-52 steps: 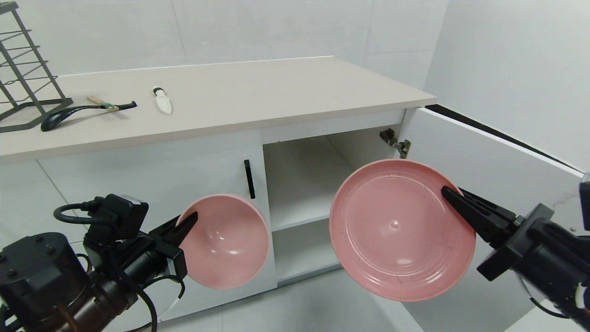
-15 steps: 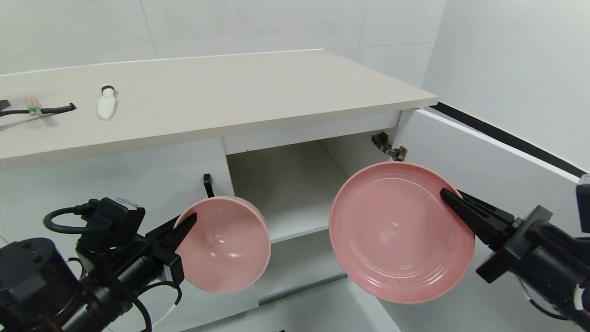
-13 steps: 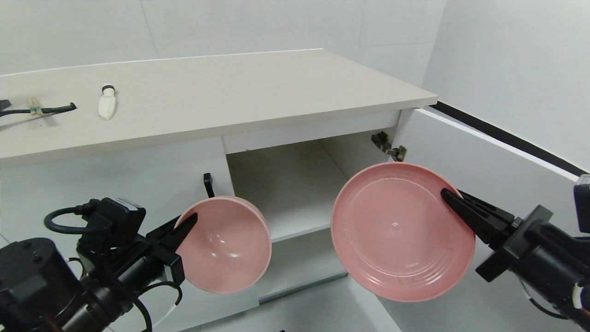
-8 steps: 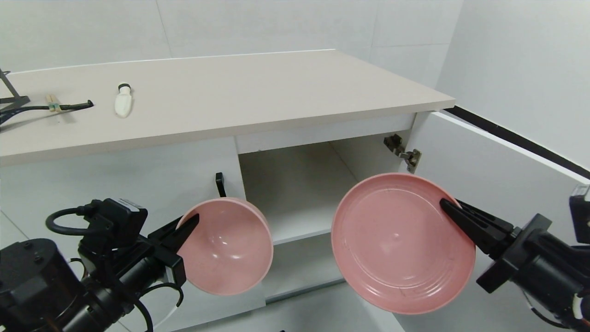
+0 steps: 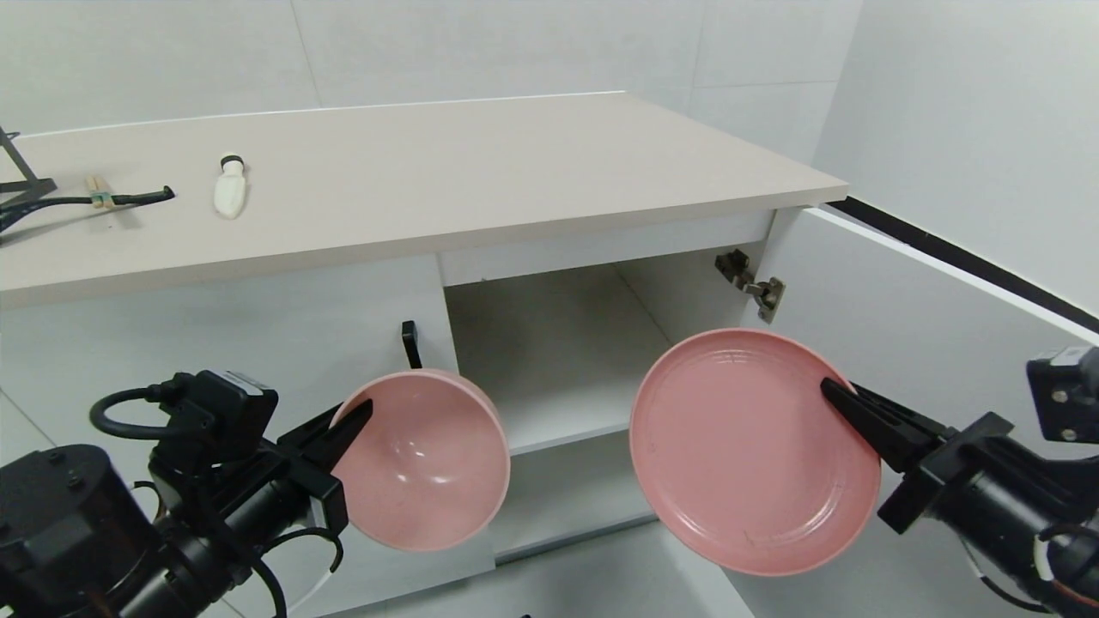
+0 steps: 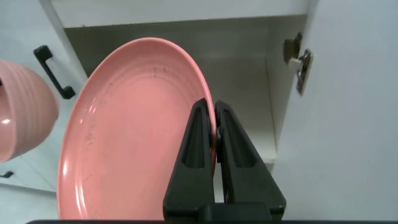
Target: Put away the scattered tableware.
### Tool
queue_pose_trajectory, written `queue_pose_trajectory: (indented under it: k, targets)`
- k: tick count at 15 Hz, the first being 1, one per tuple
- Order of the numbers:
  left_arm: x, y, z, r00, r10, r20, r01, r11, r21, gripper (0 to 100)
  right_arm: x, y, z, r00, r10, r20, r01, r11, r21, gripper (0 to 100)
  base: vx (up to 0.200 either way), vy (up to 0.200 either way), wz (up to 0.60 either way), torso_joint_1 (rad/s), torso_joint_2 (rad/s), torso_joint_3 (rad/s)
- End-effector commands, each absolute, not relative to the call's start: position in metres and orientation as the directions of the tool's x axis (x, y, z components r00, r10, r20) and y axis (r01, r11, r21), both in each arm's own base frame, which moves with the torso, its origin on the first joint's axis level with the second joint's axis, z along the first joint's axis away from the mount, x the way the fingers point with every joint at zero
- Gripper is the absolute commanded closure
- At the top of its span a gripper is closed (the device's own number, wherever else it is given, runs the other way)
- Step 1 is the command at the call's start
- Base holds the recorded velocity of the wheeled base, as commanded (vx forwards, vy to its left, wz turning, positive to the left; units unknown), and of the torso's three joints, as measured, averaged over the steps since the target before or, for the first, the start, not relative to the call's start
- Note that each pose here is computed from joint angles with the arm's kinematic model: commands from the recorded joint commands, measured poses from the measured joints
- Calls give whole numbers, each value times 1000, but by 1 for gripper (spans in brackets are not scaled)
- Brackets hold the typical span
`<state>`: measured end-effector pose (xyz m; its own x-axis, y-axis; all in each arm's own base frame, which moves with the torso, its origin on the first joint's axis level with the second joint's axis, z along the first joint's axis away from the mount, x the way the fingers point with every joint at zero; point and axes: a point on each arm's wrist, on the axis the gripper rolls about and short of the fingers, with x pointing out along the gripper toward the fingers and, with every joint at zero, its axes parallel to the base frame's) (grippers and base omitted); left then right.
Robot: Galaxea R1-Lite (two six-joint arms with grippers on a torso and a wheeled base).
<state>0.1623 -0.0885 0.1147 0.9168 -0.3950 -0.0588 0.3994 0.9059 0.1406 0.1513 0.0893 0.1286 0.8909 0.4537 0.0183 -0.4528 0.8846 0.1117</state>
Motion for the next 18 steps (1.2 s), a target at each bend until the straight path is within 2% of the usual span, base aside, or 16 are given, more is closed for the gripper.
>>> queue_pose_trajectory:
  k: [1,4,7,12,14,18]
  targets:
    - [164,-87,114,920,-386,-64,391,909,141,100,171,101,109,889,451,-83,-439,889,128,100,0,0,0,0,0,0]
    - [163,-86,115,923,-381,-55,384,912,140,100,182,112,103,880,463,-104,-446,882,153,100,0,0,0,0,0,0]
    - [160,-83,121,928,-373,-21,372,918,137,100,191,129,102,860,503,-87,-467,844,263,100,0,0,0,0,0,0]
    - [159,-79,126,932,-363,6,359,924,135,100,218,150,87,854,509,-110,-457,833,313,100,0,0,0,0,0,0]
    - [156,-67,127,941,-338,-28,339,930,143,100,231,158,79,854,506,-118,-441,826,350,100,0,0,0,0,0,0]
    - [157,-48,133,943,-334,2,330,931,157,100,247,160,67,865,484,-136,-415,840,351,100,0,0,0,0,0,0]
